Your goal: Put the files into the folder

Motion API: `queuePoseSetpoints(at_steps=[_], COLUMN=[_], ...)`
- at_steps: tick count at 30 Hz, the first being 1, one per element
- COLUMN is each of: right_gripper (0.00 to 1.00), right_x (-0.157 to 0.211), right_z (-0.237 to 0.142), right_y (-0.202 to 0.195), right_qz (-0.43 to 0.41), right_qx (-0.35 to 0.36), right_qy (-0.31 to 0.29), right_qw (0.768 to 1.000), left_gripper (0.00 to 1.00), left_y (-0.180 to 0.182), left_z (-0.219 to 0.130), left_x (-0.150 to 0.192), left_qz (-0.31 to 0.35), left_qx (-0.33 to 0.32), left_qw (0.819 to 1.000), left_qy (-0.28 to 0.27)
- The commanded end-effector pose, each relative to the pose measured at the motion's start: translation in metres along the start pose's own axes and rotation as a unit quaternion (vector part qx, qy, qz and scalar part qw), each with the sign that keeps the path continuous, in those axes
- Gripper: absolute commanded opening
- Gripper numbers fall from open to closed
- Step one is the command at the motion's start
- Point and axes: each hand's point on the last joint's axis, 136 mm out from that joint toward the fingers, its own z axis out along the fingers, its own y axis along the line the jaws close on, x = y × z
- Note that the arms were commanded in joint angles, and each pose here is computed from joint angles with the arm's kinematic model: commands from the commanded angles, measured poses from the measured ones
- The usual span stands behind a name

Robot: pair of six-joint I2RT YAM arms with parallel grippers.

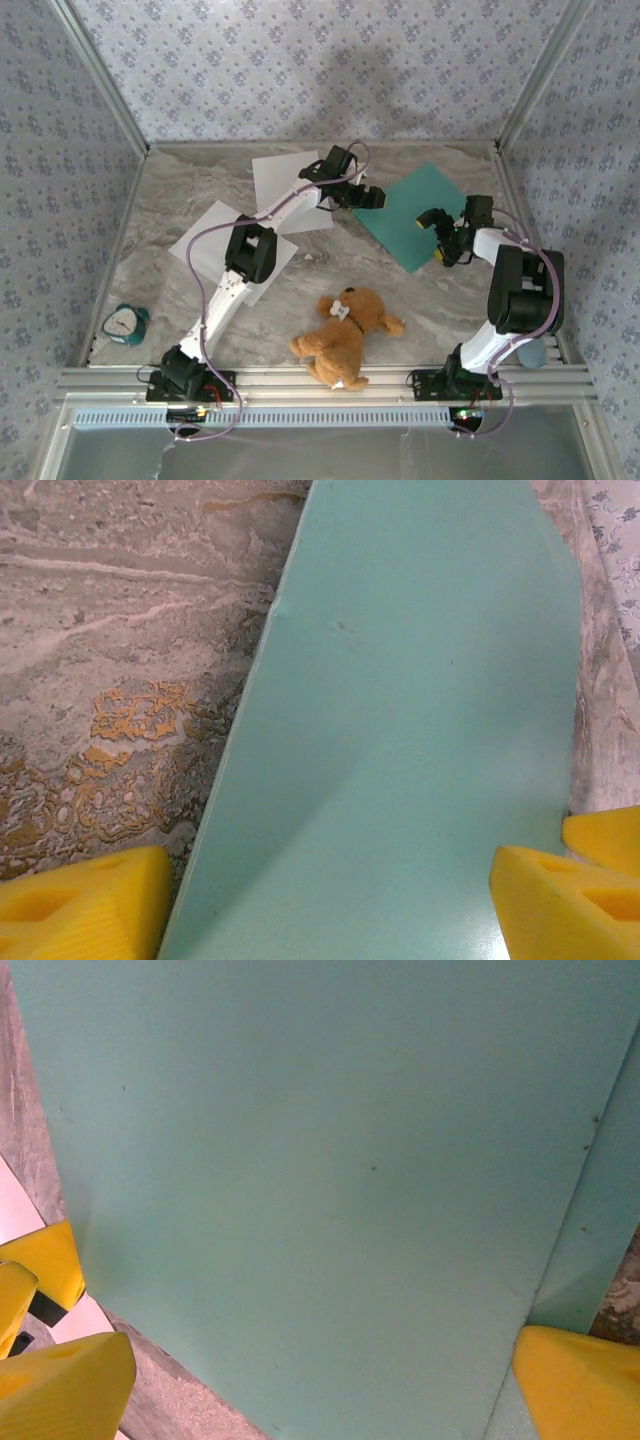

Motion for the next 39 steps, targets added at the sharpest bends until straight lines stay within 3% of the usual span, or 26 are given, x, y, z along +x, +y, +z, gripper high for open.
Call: queuePoseSetpoints(at_steps=[1,16,30,39], right_gripper=[1.00,1.00,0.91,0.87], right_x=[0.009,0.005,0.007,0.005], right_z=[0.001,-0.014,0.009,-0.006], right_y=[-0.018,-0.017,-0.007,0.028], right_qz=[0.008,-0.002,-0.006,-0.033], right_qx=[0.037,0.050,0.003,-0.073], right_qy=[0.010,-0.009,0.017,0.009], right_qw=[0.999,0.999,1.000,0.997], left_gripper=[0.82,0.79,0.69,0.66], left_y=[-0.023,-0.025,-0.027,-0.029], left_z=[-0.006,-0.004,-0.002,-0.001], left_x=[0.002,0.005,0.010,0.013], left_qz=[0.008,0.008,0.006,0.001], left_qx=[0.020,0.022,0.032,0.039], left_qw=[1.000,1.000,0.999,0.999], left_qy=[0.010,0.013,0.022,0.028])
